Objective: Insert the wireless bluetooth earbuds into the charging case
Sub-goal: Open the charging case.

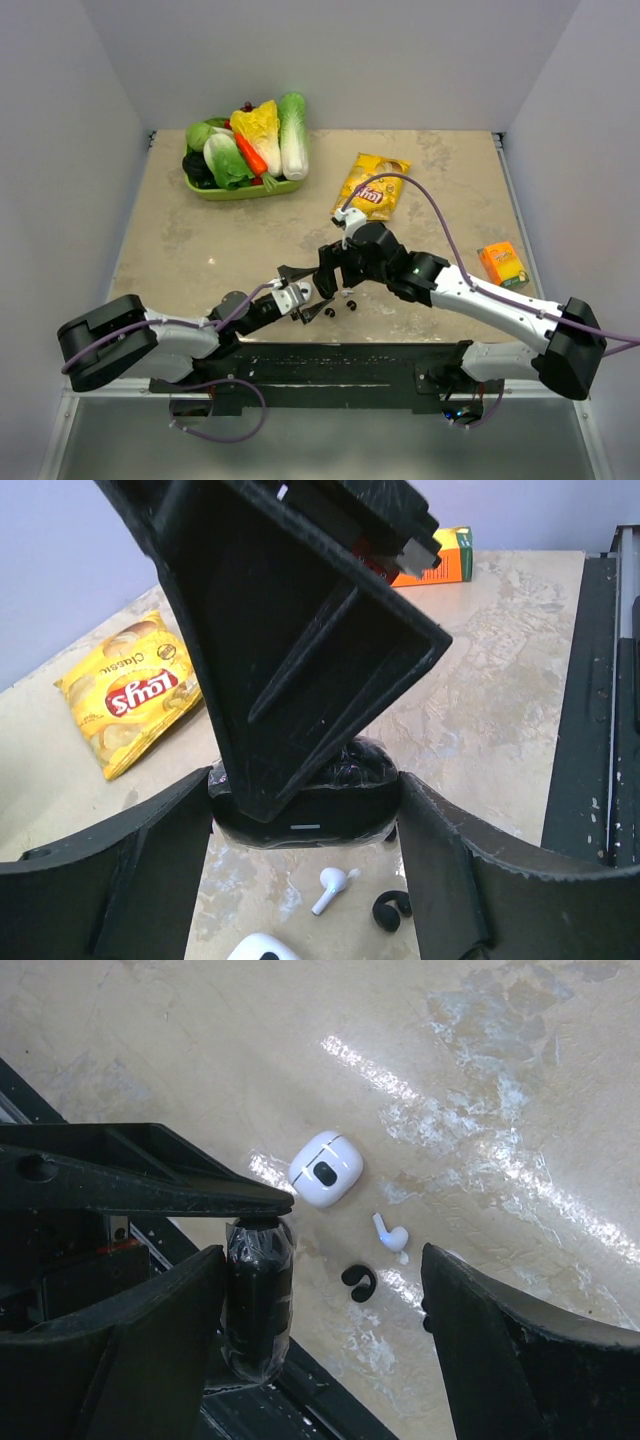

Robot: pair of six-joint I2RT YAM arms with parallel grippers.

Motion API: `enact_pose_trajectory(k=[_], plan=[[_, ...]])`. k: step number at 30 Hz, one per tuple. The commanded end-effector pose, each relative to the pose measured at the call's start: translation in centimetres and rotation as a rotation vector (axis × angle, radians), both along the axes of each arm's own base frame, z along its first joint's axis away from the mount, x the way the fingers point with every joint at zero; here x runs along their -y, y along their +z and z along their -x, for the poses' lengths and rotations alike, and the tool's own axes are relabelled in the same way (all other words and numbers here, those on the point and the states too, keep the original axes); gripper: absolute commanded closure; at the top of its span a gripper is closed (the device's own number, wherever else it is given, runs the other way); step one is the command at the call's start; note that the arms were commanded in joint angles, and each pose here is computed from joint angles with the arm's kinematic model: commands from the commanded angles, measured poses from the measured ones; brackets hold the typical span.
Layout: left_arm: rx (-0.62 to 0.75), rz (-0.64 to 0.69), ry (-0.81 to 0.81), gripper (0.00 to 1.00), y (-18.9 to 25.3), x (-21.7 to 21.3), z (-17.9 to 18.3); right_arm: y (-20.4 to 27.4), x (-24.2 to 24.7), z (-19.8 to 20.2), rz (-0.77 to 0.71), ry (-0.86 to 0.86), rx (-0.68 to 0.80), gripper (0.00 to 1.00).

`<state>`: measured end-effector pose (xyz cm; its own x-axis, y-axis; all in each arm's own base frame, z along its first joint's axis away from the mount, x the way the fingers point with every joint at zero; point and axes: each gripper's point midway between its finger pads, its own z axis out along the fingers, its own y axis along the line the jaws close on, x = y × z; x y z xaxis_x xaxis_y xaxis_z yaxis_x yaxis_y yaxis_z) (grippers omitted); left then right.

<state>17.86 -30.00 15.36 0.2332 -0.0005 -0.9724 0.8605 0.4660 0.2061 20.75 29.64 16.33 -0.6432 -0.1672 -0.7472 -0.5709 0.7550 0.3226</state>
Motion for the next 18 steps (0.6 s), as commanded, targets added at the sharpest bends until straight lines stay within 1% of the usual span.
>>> enact_pose_trajectory(k=[1, 10, 18], plan=[[0.185, 0.231, -0.023, 1.0, 8.0, -0.1, 0.6, 1.4, -0.7, -0.5, -0.03, -0.001, 0.033, 0.21], [0.174, 0.219, -0.013, 1.0, 7.4, -0.5, 0.7, 2.6, 0.6, -0.9, -0.05, -0.064, 0.076, 0.25], [0.175, 0.224, -0.012, 1.0, 7.5, -0.6, 0.7, 2.1, 1.3, -0.7, -0.03, -0.08, 0.07, 0.27]])
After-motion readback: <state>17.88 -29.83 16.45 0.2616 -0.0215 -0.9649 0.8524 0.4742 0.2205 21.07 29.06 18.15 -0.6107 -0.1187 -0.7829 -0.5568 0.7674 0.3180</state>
